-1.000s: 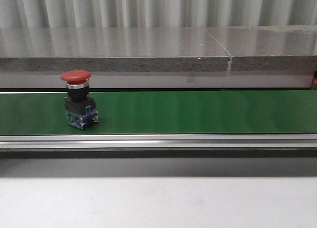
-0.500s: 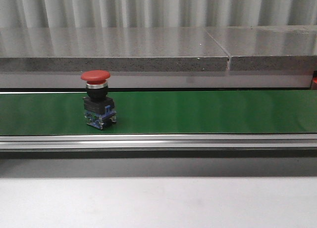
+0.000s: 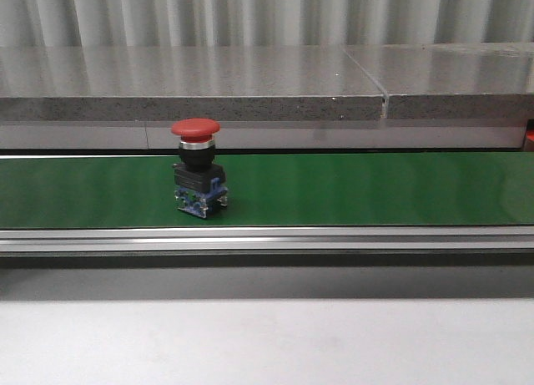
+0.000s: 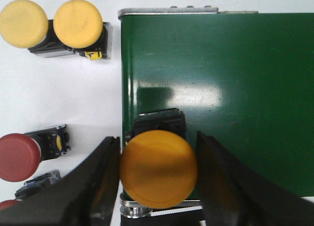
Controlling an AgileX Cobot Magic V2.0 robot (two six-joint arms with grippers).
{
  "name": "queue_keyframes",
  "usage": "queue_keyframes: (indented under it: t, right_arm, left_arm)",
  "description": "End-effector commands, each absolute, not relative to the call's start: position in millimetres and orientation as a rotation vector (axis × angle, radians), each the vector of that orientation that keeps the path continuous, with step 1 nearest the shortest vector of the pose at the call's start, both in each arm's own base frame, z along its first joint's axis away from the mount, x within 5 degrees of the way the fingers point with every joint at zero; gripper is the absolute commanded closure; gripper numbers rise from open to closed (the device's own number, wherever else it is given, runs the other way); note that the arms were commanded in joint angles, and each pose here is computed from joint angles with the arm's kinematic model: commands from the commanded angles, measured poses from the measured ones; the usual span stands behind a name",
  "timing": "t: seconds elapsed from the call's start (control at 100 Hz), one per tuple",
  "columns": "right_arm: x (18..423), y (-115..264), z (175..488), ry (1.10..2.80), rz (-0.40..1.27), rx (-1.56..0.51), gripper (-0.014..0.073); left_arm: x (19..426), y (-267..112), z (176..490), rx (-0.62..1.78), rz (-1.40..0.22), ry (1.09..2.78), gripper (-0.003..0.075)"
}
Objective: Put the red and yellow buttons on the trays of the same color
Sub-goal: 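Grasp the yellow button with the left gripper and carry it over the belt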
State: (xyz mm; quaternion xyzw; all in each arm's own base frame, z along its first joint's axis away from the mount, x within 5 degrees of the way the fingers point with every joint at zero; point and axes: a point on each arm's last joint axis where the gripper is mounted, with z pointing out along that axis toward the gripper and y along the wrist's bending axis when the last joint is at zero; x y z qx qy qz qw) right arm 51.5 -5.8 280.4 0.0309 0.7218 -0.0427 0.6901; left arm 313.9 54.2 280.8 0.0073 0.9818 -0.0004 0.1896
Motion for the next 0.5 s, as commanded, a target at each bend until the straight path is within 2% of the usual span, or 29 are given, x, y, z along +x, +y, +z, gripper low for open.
queue_keyframes:
  t: [0.0, 0.07, 0.17, 0.22, 0.49]
  right_arm:
    - [50.9, -6.0, 295.0, 1.522, -0.12, 0.051, 0.0661]
    - [50.9, -6.0, 295.0, 1.522, -0.12, 0.051, 0.0661]
    - [50.9, -6.0, 295.0, 1.522, -0.12, 0.051, 0.0661]
    - [50.9, -6.0, 295.0, 1.522, -0.12, 0.051, 0.0661]
    - [50.9, -6.0, 295.0, 1.522, -0.12, 0.051, 0.0661]
  left_arm:
    - [314.5, 51.9, 296.3, 0.016, 0.009, 2.687, 0.0488]
    - [314.5, 51.9, 297.2, 0.016, 0.011, 2.68, 0.0395]
    - [314.8, 50.2, 302.1, 0.001, -0.012, 2.648, 0.0189]
    - [314.4, 48.6, 307.0, -0.013, -0.032, 2.613, 0.0139]
    - [289.6, 19.2, 356.9, 0.074, -0.041, 2.378, 0.0155]
